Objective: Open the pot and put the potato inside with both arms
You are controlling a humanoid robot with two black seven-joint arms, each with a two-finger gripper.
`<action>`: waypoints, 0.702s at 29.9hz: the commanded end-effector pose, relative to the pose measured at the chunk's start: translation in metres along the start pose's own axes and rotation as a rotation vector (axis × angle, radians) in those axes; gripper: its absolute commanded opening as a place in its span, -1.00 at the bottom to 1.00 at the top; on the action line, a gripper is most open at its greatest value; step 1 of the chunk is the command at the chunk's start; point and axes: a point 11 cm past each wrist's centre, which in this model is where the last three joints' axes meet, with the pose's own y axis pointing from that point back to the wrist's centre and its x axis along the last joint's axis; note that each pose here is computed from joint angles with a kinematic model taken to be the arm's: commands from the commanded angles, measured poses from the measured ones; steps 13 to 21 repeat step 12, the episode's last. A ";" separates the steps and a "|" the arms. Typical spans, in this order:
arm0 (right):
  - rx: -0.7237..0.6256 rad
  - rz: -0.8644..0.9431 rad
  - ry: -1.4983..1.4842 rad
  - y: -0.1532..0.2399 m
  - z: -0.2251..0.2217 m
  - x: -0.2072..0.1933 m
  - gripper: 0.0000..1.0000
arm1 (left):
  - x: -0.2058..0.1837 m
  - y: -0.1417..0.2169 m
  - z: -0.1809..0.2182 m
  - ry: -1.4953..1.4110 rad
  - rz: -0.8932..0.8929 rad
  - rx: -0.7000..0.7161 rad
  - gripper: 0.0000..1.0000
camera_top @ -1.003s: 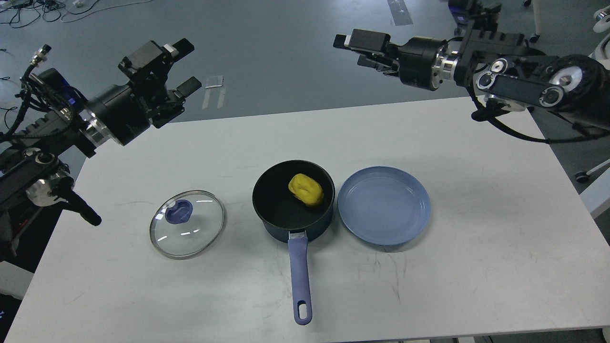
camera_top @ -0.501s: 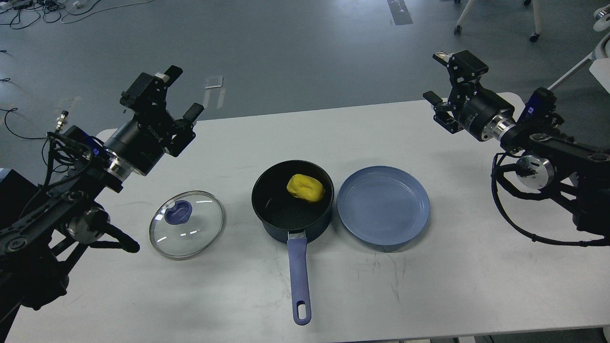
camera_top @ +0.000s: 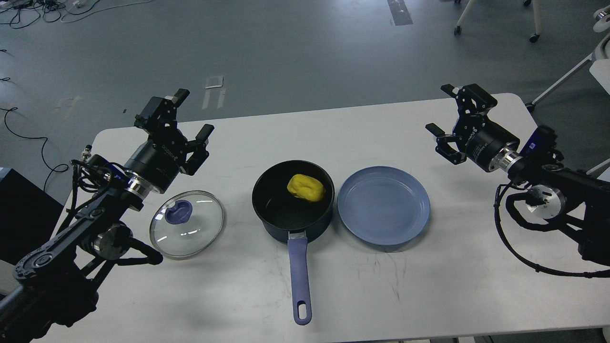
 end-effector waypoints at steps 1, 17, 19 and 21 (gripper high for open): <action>-0.001 -0.005 -0.003 -0.002 0.002 -0.003 1.00 | 0.000 0.000 -0.001 0.001 0.000 0.002 0.95; -0.019 -0.007 -0.019 0.002 0.013 -0.007 1.00 | 0.000 0.000 0.000 -0.001 0.000 0.002 0.95; -0.019 -0.007 -0.019 0.002 0.013 -0.007 1.00 | 0.000 0.000 0.000 -0.001 0.000 0.002 0.95; -0.019 -0.007 -0.019 0.002 0.013 -0.007 1.00 | 0.000 0.000 0.000 -0.001 0.000 0.002 0.95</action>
